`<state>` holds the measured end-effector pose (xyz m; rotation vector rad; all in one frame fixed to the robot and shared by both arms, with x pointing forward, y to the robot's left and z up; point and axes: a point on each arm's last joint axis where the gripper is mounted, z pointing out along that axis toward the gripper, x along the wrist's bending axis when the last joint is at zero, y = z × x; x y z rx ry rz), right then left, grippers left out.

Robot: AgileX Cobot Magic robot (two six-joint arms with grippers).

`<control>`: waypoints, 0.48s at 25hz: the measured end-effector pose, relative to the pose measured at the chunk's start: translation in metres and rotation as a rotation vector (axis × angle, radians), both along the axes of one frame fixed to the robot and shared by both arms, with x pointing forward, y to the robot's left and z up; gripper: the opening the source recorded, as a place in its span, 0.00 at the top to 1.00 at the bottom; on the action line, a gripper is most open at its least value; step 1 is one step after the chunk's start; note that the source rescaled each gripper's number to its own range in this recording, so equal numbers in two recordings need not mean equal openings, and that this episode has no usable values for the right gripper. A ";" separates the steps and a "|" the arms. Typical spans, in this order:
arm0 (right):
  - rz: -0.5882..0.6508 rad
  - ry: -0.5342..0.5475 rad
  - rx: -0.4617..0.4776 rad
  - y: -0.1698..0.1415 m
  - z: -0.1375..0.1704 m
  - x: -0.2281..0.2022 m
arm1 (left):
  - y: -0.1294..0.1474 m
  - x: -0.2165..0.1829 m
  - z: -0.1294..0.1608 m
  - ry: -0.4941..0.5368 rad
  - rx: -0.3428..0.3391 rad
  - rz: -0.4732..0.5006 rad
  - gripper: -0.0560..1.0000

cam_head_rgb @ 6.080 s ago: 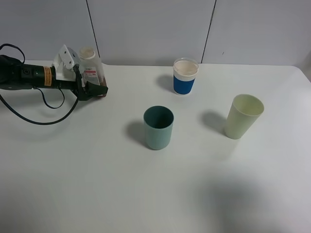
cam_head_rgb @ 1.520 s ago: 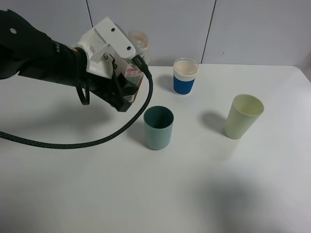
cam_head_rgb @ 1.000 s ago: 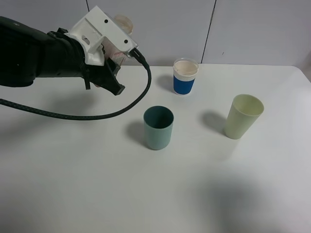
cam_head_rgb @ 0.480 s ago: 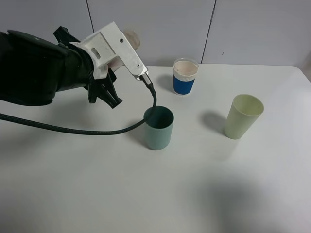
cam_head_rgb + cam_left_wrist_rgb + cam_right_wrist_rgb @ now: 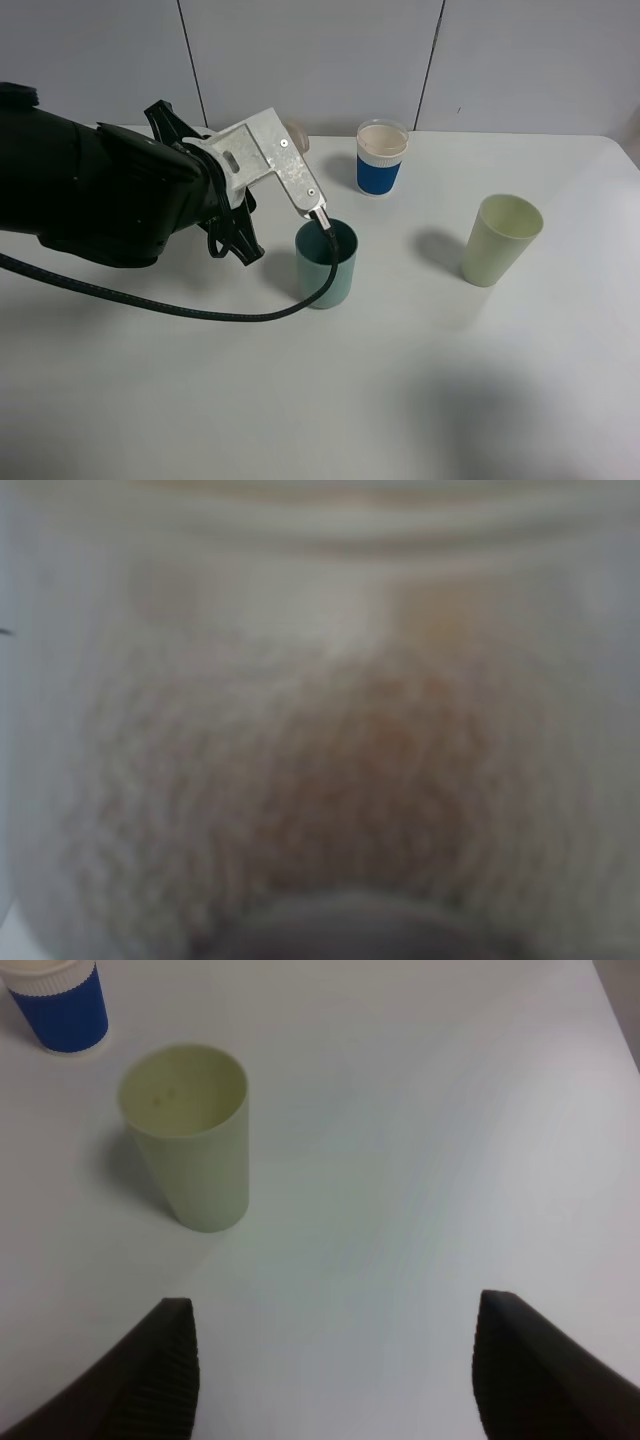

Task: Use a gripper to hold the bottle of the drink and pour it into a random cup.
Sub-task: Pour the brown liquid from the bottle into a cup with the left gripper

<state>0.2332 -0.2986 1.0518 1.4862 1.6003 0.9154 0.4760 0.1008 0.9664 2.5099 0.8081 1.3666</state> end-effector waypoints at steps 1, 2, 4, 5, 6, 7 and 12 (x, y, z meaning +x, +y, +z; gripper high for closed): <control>0.000 0.000 0.000 0.000 0.000 0.000 | 0.000 0.000 -0.002 0.003 0.007 0.002 0.93; 0.000 0.000 0.000 0.000 0.000 0.000 | 0.000 0.000 -0.003 0.004 0.010 0.003 0.93; 0.000 0.000 0.000 0.000 0.000 0.000 | -0.001 0.001 -0.005 0.009 0.017 0.004 0.93; 0.000 0.000 0.000 0.000 0.000 0.000 | -0.001 0.001 -0.007 0.011 0.021 0.004 0.93; 0.000 0.000 0.000 0.000 0.000 0.000 | -0.001 0.001 -0.008 0.014 0.024 0.004 0.93; 0.000 0.000 0.000 0.000 0.000 0.000 | -0.001 0.001 -0.010 0.015 0.033 0.006 0.93; -0.017 0.000 0.003 -0.001 0.000 0.000 | -0.008 -0.005 -0.017 0.011 0.087 -0.001 0.93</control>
